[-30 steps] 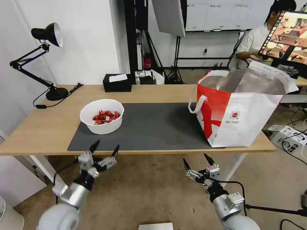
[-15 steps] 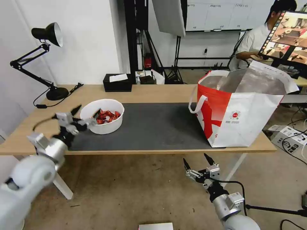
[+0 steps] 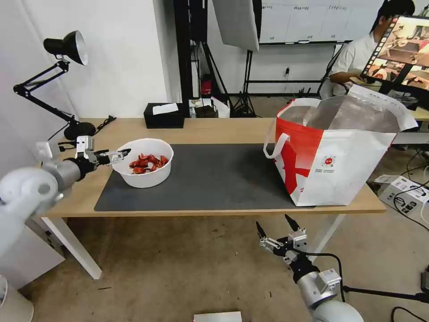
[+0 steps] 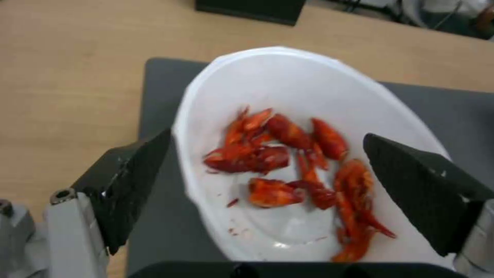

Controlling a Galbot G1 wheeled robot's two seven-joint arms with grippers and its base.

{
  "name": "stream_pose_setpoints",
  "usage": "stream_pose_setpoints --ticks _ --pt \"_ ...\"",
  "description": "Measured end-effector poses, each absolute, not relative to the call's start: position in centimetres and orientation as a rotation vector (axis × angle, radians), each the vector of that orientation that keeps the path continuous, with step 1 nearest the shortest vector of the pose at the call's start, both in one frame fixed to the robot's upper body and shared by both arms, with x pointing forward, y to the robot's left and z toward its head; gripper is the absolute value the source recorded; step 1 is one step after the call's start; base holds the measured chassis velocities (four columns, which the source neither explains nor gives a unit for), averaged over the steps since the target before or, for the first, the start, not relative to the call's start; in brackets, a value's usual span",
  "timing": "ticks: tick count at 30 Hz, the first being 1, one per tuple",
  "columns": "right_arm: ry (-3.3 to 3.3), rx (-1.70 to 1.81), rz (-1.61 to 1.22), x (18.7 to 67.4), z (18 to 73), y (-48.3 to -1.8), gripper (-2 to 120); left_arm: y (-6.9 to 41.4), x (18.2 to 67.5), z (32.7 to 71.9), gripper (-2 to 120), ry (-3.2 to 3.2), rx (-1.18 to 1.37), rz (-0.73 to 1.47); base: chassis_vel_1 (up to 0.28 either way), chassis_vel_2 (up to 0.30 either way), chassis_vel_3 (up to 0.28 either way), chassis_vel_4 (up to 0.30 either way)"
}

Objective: Pick up the trash from the table and place it into the takeout bag.

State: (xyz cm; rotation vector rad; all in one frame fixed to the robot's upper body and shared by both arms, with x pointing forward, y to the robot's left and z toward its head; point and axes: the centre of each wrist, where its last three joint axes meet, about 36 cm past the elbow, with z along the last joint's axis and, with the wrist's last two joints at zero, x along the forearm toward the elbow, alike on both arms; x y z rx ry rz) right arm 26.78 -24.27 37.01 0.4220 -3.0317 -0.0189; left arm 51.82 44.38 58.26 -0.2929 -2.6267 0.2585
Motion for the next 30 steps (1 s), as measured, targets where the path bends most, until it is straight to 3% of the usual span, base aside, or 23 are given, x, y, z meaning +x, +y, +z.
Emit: stream_pose_setpoints --ticks 8,30 --pt "-3.032 0.422 -0.019 26.8 37.0 -24.3 100 43.6 55.1 58.8 100 -2.528 -0.114 0.250 0.000 0.000 0.000 0.000" --pt "-3.032 0.422 -0.019 26.8 37.0 -24.3 100 41.2 59.0 57.6 100 -2.385 0.000 0.317 0.000 0.000 0.000 0.000"
